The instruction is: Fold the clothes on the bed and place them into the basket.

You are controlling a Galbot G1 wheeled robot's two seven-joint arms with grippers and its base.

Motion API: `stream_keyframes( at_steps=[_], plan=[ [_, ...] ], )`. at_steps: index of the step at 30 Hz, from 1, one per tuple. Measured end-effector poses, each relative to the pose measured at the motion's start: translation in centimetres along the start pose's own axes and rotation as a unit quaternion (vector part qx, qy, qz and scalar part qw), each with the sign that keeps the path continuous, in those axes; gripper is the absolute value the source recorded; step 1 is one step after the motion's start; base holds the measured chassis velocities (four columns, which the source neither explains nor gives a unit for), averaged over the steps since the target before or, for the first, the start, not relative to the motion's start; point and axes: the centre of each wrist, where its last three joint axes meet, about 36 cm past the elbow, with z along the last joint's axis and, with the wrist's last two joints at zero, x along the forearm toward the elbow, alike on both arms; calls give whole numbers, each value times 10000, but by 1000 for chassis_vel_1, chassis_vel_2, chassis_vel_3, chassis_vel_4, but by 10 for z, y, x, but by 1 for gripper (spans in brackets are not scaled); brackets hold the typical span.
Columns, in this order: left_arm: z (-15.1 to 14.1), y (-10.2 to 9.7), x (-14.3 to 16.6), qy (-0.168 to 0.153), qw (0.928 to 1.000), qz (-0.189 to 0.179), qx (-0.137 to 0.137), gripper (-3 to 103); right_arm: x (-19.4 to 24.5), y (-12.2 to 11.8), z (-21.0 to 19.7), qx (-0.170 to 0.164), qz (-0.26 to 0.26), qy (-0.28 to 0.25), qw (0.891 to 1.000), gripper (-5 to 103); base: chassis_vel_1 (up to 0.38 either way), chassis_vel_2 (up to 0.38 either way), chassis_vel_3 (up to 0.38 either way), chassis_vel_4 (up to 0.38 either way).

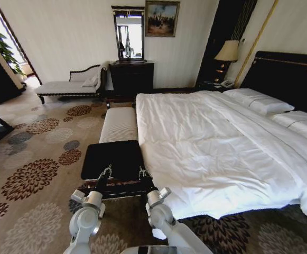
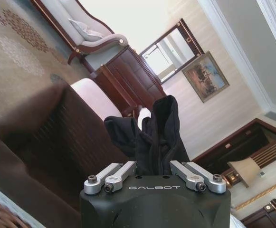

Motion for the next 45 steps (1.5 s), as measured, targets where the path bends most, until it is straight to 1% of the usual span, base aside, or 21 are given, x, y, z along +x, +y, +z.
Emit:
stream_keyframes(
  at_steps=[7, 12, 18, 23, 29, 34, 42, 45],
  plan=[
    [-1, 5, 0, -26, 10000, -55, -19, 15, -5, -3, 1, 83, 55, -27, 9999, 9, 313, 326, -325, -317],
    [0, 7, 0, -24, 10000, -85, -29, 15, -11, -5, 2, 140, 175, -54, 9997, 9, 186, 149, -139, -104],
    [1, 11, 0, -24, 9999, -116, -40, 15, -14, -4, 1, 130, 221, -147, 9996, 9, 5, 7, -12, -2],
    [1, 13, 0, -30, 9999, -146, -45, 15, -16, -5, 2, 183, 184, -245, 9994, 9, -54, -31, 26, -8],
    [0, 8, 0, -37, 9999, -84, -87, 15, -22, -8, -10, 208, 166, -355, 9990, 9, 18, 4, -5, 3],
    [2, 5, -1, -29, 10000, -51, -59, 15, -24, -10, -17, 211, 215, -363, 9989, 9, 0, 0, 0, 0],
    [8, 8, -7, 11, 10000, -73, -10, 15, -27, -17, -14, 269, 309, -297, 9987, 9, -23, -24, 32, 27],
    [14, 12, -13, 84, 9999, -93, -25, 15, -30, -21, -13, 275, 359, -328, 9984, 9, -43, -49, 54, 61]
  ],
)
